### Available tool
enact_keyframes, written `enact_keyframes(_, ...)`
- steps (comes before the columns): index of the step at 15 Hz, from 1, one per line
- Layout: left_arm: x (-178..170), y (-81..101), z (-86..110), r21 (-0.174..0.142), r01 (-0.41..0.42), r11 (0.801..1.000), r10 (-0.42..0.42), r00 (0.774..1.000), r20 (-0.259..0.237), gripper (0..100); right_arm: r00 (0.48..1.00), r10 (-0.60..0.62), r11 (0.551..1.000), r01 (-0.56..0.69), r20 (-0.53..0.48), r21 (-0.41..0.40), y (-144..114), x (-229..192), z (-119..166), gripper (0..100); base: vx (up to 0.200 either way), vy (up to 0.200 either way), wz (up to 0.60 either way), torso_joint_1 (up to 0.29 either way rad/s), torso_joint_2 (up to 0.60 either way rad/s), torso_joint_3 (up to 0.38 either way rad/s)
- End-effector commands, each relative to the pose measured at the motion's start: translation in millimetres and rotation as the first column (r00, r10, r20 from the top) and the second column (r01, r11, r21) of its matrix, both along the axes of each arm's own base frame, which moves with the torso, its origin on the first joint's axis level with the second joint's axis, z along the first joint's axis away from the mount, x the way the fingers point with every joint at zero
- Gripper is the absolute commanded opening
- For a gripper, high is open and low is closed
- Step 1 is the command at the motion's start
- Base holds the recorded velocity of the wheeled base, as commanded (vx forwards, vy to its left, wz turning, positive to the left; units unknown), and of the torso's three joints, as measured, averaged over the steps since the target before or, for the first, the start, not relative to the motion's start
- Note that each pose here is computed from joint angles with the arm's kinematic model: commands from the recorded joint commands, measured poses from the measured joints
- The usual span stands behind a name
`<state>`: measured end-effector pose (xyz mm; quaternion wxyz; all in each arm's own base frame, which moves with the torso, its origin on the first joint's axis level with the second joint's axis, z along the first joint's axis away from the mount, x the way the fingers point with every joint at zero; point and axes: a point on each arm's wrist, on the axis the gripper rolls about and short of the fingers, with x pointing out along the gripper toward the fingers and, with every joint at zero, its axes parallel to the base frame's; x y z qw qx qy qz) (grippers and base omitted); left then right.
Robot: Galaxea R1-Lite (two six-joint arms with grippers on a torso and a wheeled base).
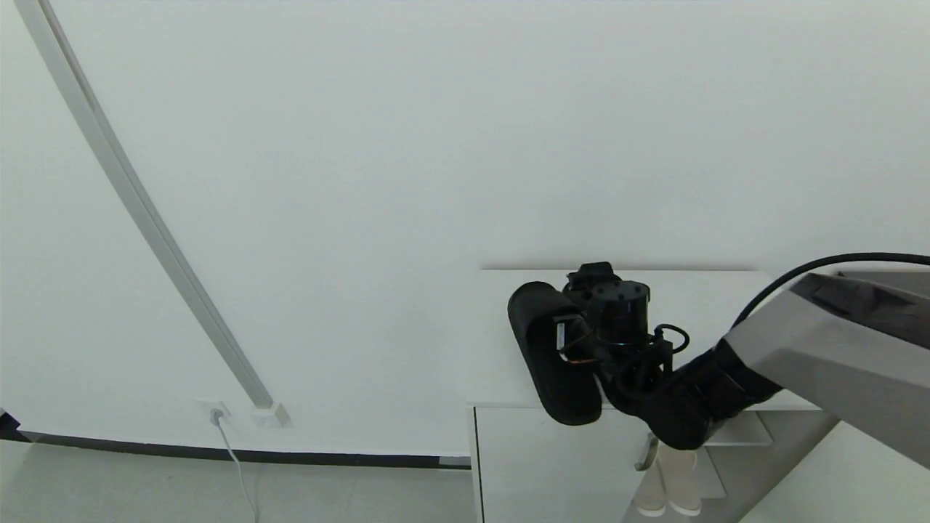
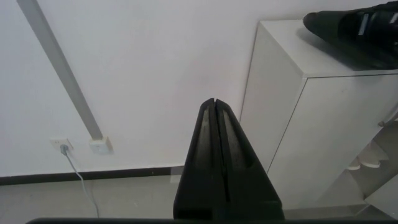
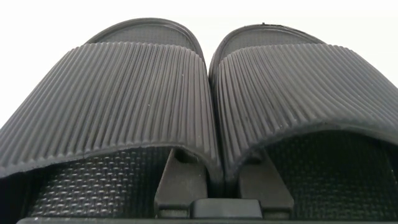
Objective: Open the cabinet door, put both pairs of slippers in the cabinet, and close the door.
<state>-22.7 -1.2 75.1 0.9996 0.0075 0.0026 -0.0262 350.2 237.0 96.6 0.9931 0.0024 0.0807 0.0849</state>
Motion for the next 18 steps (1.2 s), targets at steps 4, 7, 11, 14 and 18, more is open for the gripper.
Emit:
enact_keyframes(4, 0.1, 0.0, 0.0, 0.000, 0.000, 1.000, 0.000, 1.000, -0.002, 0, 0.962, 0.270, 0.963, -0.270, -0.030, -0.010, -26.6, -90.0, 32.1, 0, 0.000, 0.000, 0.00, 0.000, 0.00, 0.000)
enact_keyframes(7, 0.1, 0.0, 0.1, -0.001, 0.000, 1.000, 0.000, 1.000, -0.001, 0, 0.941, 0.336, 0.942, -0.337, -0.035, -0.003, -31.2, -110.5, 32.8, 0, 0.000, 0.000, 0.00, 0.000, 0.00, 0.000)
enact_keyframes(11, 0.1, 0.0, 0.0, -0.003, 0.000, 1.000, 0.000, 1.000, -0.002, 0, 0.942, 0.330, 0.943, -0.331, -0.056, -0.014, -29.7, -110.7, 25.2, 0, 0.000, 0.000, 0.00, 0.000, 0.00, 0.000)
enact_keyframes(14, 0.1, 0.0, 0.0, -0.003, 0.000, 1.000, 0.000, 1.000, -0.002, 0, 0.943, 0.330, 0.944, -0.331, -0.041, -0.008, -28.9, -109.7, 25.6, 0, 0.000, 0.000, 0.00, 0.000, 0.00, 0.000)
enact_keyframes(18, 0.1, 0.0, 0.0, -0.003, 0.000, 1.000, 0.000, 1.000, -0.002, 0, 0.943, 0.328, 0.944, -0.330, -0.058, -0.015, -26.2, -106.0, 18.6, 0, -0.150, 0.000, 0.00, 0.007, 0.00, 0.002)
